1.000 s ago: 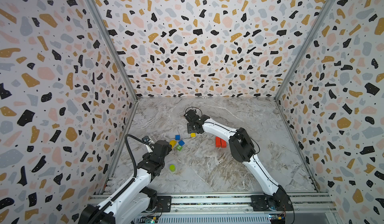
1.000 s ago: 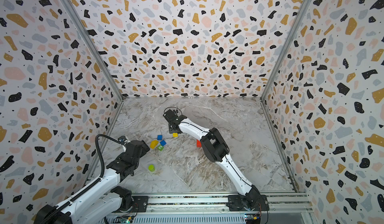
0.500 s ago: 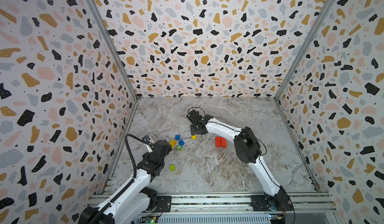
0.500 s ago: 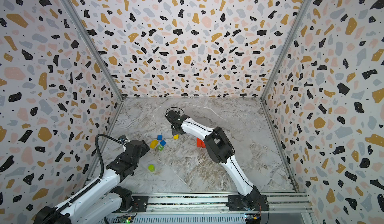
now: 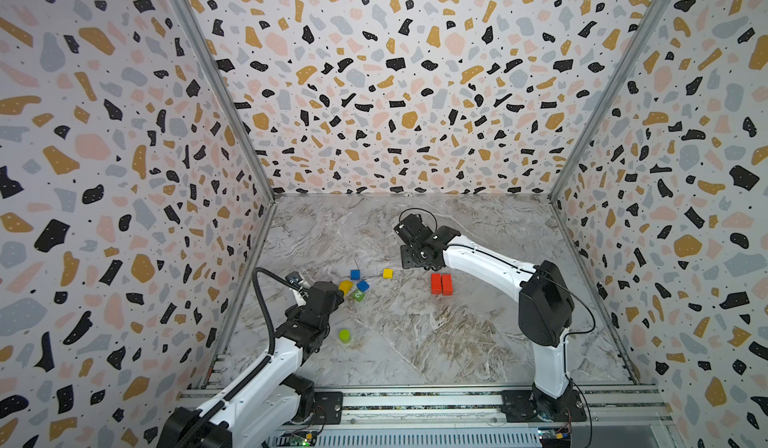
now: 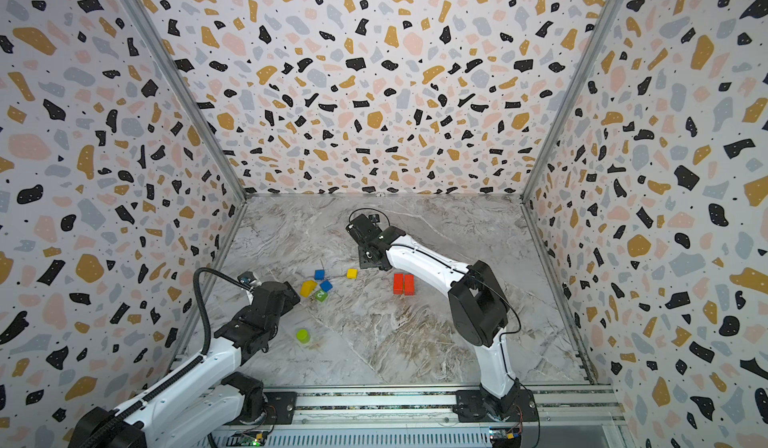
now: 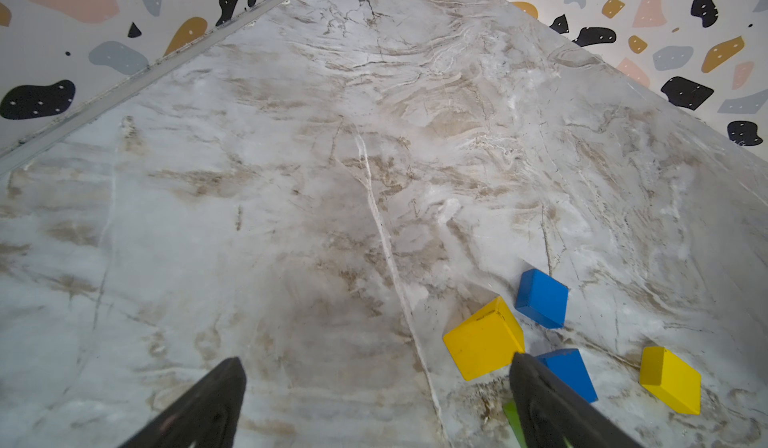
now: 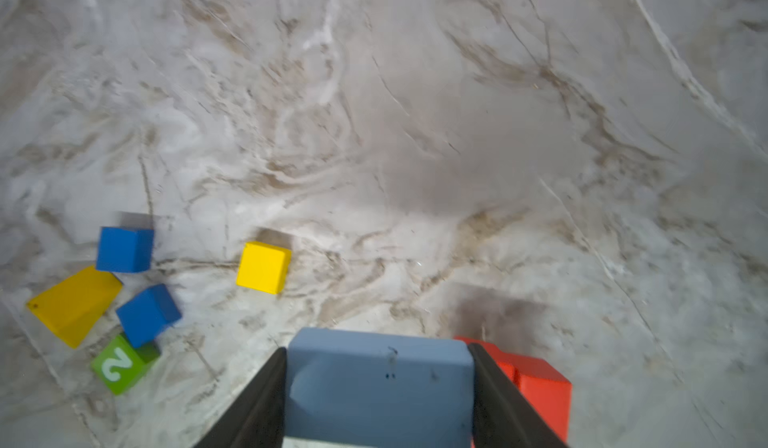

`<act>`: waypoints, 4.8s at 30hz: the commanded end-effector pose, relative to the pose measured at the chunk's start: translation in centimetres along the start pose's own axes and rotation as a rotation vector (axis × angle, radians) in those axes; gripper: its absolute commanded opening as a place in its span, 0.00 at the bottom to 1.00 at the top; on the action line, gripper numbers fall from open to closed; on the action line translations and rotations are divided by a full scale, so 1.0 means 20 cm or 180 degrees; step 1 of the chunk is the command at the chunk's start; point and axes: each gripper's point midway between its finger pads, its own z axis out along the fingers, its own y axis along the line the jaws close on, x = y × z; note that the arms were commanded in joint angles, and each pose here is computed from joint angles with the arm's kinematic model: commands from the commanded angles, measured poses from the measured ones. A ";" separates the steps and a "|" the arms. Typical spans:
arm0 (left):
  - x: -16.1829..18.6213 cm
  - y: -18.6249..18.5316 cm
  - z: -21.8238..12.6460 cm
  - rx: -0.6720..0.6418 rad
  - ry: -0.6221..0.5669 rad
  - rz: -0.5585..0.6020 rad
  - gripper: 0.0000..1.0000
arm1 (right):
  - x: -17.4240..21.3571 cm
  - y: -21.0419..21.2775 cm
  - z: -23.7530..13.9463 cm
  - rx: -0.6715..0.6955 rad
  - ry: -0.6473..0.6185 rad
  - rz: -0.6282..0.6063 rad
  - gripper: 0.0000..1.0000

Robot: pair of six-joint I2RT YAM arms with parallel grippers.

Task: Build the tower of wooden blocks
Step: 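Carry the light blue block over the two red blocks with the right gripper, then lower the light blue block onto the red blocks with the right gripper, then open the right gripper and raise it while the left arm moves forward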

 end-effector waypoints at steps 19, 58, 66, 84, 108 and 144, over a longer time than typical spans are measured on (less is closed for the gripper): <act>0.10 -0.20 0.01 0.0701 0.0307 0.0445 1.00 | 0.28 -0.30 -0.09 0.0148 0.0049 0.0462 0.51; 0.11 -0.23 0.01 0.0835 0.0300 0.0475 1.00 | 0.28 -0.33 0.07 0.0110 0.0169 0.0392 0.53; 0.10 -0.23 0.01 0.0821 0.0298 0.0473 1.00 | 0.28 -0.32 0.08 0.0076 0.0171 0.0371 0.54; 0.10 -0.22 0.01 0.0780 0.0275 0.0463 1.00 | 0.29 -0.30 0.09 0.0030 0.0186 0.0348 0.59; 0.09 -0.24 -0.07 0.0726 0.0627 0.0430 0.86 | 0.08 -0.30 -0.17 -0.0297 -0.0338 0.0075 0.79; 0.10 -0.61 -0.08 0.0388 0.1075 0.1439 0.60 | 0.16 -0.51 -0.32 -0.1250 -0.0892 0.0058 0.73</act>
